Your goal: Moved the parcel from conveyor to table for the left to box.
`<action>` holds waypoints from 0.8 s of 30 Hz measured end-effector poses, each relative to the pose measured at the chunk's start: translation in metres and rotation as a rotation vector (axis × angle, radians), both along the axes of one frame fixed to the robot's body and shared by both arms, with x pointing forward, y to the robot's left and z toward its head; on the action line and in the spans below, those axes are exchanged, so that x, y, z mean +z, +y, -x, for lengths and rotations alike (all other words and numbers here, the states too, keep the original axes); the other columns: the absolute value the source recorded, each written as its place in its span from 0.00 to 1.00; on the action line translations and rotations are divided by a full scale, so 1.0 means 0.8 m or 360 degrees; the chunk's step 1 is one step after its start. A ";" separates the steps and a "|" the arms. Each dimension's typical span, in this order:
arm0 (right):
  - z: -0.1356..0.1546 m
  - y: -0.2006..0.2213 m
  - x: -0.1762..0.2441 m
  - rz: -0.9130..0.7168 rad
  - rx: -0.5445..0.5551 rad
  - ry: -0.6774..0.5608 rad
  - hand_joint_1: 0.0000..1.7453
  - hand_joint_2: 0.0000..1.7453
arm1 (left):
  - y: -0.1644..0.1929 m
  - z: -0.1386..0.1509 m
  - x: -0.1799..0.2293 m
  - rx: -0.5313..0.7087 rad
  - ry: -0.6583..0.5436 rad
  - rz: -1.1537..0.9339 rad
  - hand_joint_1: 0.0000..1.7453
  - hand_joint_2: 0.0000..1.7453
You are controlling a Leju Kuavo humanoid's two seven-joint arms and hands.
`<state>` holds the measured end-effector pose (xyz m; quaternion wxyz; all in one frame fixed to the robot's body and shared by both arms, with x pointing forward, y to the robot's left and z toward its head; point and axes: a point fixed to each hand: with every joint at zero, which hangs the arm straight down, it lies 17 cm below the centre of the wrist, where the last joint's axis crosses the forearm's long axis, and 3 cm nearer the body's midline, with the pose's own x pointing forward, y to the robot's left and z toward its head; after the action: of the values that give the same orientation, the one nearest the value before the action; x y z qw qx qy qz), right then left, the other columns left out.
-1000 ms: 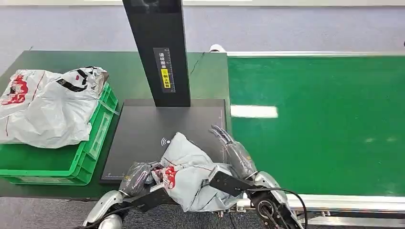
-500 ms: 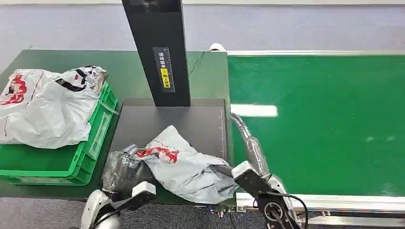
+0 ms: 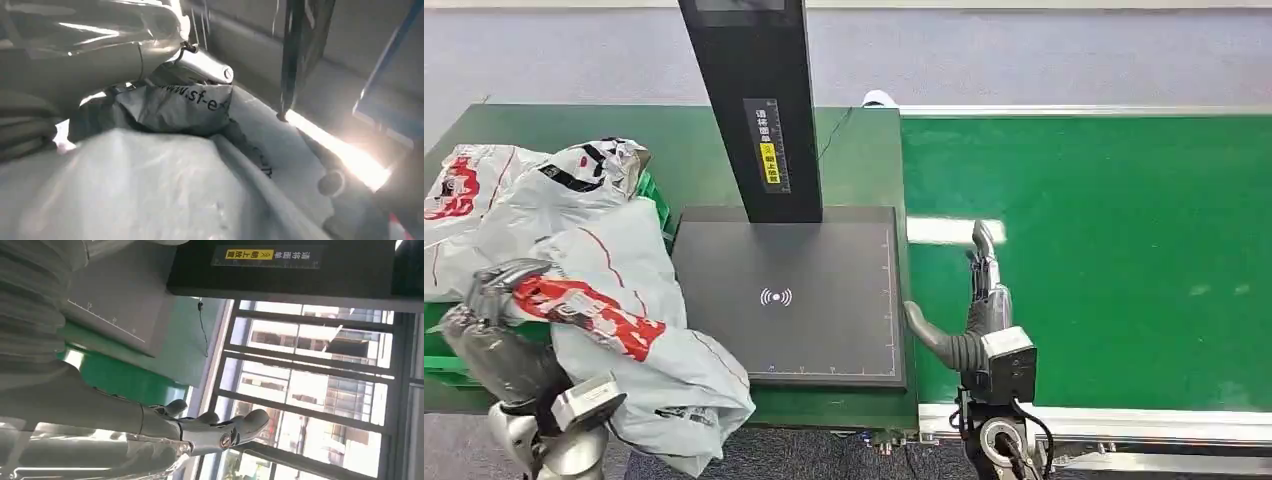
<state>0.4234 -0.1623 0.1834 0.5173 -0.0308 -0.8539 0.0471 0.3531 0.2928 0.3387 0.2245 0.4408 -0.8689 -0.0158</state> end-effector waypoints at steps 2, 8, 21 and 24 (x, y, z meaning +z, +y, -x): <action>0.001 -0.003 -0.002 -0.0013 -0.0016 0.0002 0.00 1.00 | 0.011 0.008 0.015 0.0062 -0.0054 -0.0009 1.00 1.00; 0.009 -0.012 -0.016 -0.0025 -0.0073 0.0037 0.00 1.00 | 0.061 0.013 0.035 0.0325 -0.0100 -0.0056 1.00 1.00; 0.020 -0.017 -0.024 -0.0008 -0.0100 0.0075 0.00 1.00 | 0.196 -0.059 -0.059 0.0821 0.0403 0.0047 1.00 1.00; 0.021 -0.018 -0.025 -0.0005 -0.0100 0.0079 0.00 1.00 | 0.207 -0.062 -0.073 0.0855 0.0464 0.0073 1.00 1.00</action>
<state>0.4068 -0.1764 0.1632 0.5395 -0.0556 -0.8396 0.0303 0.4029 0.4584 0.2799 0.3529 0.6426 -0.6801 0.0006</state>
